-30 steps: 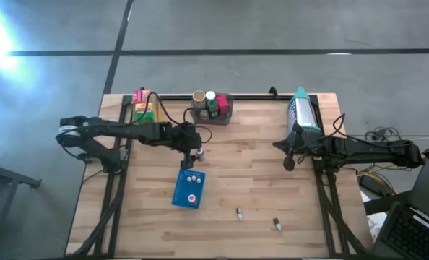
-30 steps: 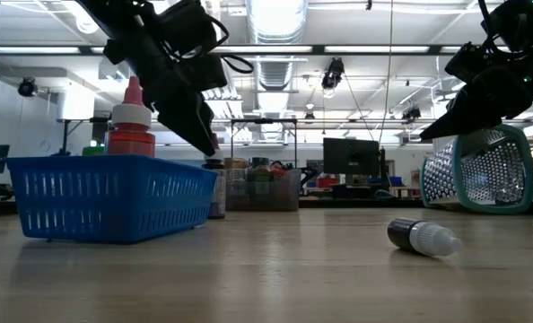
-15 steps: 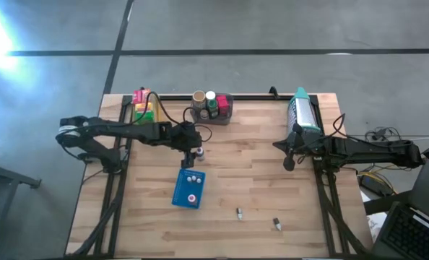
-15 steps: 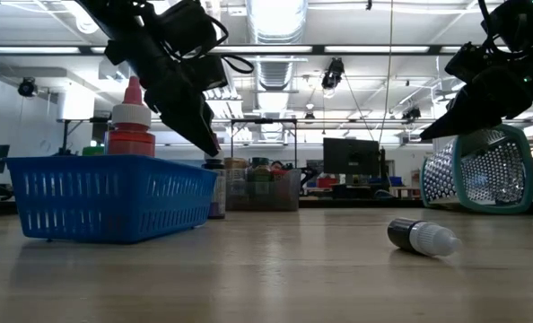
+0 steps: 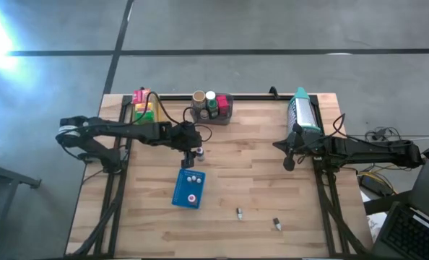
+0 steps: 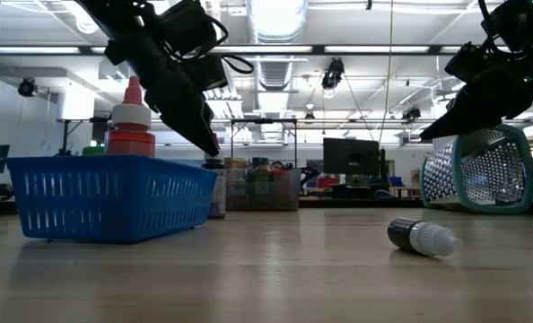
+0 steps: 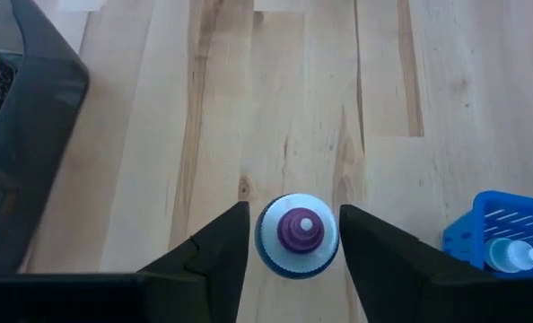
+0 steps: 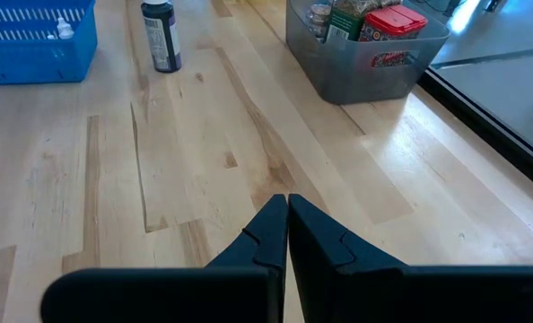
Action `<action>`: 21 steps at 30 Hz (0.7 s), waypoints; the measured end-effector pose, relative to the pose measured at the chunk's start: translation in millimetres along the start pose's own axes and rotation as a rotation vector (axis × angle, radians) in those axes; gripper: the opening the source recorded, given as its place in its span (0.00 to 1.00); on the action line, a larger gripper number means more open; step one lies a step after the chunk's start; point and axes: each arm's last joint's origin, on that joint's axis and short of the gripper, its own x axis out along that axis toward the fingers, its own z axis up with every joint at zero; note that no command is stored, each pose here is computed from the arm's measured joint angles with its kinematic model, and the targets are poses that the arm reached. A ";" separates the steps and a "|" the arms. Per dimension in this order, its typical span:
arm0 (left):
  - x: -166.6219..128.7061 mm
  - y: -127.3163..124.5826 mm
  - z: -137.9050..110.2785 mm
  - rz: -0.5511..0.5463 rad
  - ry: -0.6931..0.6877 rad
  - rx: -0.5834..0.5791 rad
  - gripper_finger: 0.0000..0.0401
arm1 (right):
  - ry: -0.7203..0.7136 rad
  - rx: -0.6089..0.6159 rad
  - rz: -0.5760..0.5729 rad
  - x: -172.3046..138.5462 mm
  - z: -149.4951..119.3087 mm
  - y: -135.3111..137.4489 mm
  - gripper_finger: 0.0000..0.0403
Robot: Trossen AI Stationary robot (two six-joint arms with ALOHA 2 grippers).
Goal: Pick & Place Kitchen Items
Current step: Put the large purple food coloring bottle into the blue bin
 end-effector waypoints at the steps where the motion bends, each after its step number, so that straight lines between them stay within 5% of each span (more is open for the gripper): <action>1: 0.0 0.1 0.0 0.000 0.000 0.000 0.45 | 0.000 0.000 0.000 0.0 0.0 0.0 0.02; 21: 4.1 -0.2 -5.7 0.003 -0.019 0.003 0.44 | -0.001 0.000 0.000 -0.1 0.0 -0.1 0.02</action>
